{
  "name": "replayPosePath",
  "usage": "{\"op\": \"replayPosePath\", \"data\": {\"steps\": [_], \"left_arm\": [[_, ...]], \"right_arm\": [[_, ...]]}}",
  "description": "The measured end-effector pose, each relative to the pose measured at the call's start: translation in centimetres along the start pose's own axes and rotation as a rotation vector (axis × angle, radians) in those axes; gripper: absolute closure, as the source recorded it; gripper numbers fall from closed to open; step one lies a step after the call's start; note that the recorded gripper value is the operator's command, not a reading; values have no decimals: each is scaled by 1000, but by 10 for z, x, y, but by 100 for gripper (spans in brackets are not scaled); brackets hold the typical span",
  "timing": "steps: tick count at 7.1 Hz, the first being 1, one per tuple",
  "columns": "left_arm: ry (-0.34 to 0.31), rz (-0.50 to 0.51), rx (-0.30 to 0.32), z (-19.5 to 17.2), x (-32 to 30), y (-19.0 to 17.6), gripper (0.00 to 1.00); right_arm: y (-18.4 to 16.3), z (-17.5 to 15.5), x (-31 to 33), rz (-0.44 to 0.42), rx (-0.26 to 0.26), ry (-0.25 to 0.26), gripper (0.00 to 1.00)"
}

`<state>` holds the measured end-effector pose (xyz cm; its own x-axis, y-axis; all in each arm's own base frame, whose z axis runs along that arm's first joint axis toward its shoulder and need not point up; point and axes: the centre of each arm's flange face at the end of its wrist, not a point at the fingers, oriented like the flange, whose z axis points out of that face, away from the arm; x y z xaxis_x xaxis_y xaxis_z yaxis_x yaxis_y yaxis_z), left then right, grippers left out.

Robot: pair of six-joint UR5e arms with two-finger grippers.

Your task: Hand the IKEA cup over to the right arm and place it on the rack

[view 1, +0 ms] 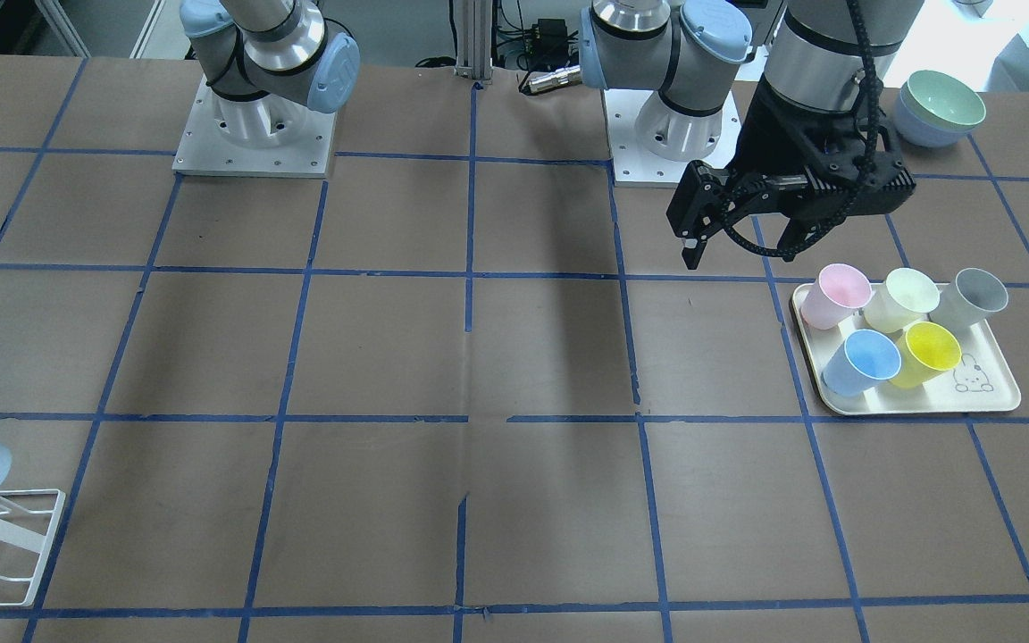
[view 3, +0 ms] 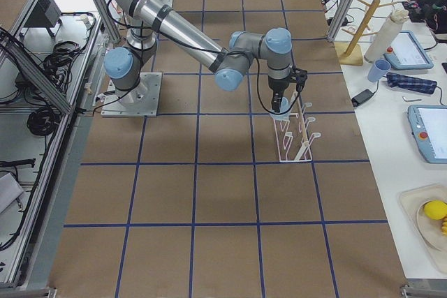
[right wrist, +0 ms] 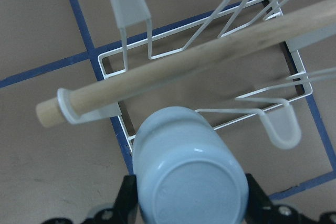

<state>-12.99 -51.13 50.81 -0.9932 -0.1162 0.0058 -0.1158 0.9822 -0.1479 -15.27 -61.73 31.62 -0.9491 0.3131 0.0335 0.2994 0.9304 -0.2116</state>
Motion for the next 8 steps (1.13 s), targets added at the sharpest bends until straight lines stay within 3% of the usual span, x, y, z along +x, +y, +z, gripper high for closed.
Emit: {"op": "replayPosePath", "data": {"steps": [1, 2, 6, 8], "left_arm": [[0, 0, 0, 0, 0, 0, 0], [0, 0, 0, 0, 0, 0, 0], [-1, 0, 0, 0, 0, 0, 0], [-1, -1, 0, 0, -1, 0, 0]], "right_arm": [[0, 3, 0, 0, -3, 0, 16], [-1, 4, 0, 1, 3, 1, 2], [-5, 4, 2, 0, 31, 14, 0], [1, -23, 0, -1, 39, 17, 0]]}}
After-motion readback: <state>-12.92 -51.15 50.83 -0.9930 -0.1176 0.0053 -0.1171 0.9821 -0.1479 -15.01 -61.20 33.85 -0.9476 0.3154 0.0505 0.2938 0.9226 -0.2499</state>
